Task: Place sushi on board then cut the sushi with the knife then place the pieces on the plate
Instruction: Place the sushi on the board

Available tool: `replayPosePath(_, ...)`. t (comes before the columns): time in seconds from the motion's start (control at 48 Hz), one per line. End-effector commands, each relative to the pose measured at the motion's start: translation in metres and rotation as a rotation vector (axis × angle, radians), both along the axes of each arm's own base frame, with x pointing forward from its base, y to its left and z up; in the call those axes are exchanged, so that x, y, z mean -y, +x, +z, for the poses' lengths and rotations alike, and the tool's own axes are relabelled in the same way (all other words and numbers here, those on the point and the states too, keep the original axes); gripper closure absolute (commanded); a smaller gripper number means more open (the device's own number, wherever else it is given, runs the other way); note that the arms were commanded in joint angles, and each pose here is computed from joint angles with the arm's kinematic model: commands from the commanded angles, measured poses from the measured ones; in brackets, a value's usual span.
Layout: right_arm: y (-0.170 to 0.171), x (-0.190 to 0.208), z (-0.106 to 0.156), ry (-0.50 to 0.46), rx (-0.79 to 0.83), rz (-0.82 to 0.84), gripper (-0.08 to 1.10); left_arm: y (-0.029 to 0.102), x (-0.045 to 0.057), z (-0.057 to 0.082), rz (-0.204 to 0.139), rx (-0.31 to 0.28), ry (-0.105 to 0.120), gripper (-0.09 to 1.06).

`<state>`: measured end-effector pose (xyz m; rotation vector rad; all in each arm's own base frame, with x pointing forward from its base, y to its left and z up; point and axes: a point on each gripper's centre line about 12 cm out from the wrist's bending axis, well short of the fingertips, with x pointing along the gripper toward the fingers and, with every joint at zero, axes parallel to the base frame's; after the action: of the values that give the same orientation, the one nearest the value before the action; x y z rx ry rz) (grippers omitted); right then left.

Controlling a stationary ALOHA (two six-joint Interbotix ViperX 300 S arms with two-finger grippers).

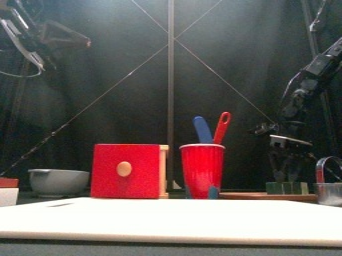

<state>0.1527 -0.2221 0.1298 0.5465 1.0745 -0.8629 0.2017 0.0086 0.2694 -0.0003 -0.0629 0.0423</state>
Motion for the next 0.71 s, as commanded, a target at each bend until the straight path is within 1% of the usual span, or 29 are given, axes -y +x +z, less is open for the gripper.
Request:
replayPosePath(0.021, 0.001, 0.008, 0.0, -0.007, 0.001, -0.007, 0.02, 0.001, 0.0, 0.006, 0.002, 0.02, 0.001, 0.83)
replayPosePath(0.125, 0.003, 0.009, -0.007, 0.006, -0.008, -0.006, 0.03, 0.001, 0.0, 0.005, 0.002, 0.018, -0.001, 0.83)
replayPosePath(0.271, 0.006, 0.013, -0.007, 0.004, 0.0, -0.011, 0.07, 0.001, 0.0, 0.002, 0.002, 0.012, -0.002, 0.83)
replayPosePath(0.354, 0.009, 0.015, -0.005, -0.001, 0.004, -0.007, 0.13, 0.0, 0.0, 0.001, 0.002, 0.009, -0.003, 0.83)
replayPosePath(0.417, 0.01, 0.017, -0.003, -0.003, 0.009, -0.009, 0.21, 0.0, 0.0, 0.001, 0.001, 0.008, -0.001, 0.83)
replayPosePath(0.562, 0.016, 0.015, 0.0, -0.006, 0.005, 0.013, 0.34, 0.0, -0.001, -0.001, 0.003, 0.003, -0.007, 0.83)
replayPosePath(0.625, 0.018, 0.012, 0.001, 0.001, -0.001, 0.024, 0.38, 0.0, 0.0, -0.002, 0.003, 0.001, -0.013, 0.83)
replayPosePath(0.708, 0.022, 0.006, 0.005, 0.028, -0.016, 0.042, 0.39, -0.001, -0.001, -0.004, 0.008, -0.004, -0.021, 0.83)
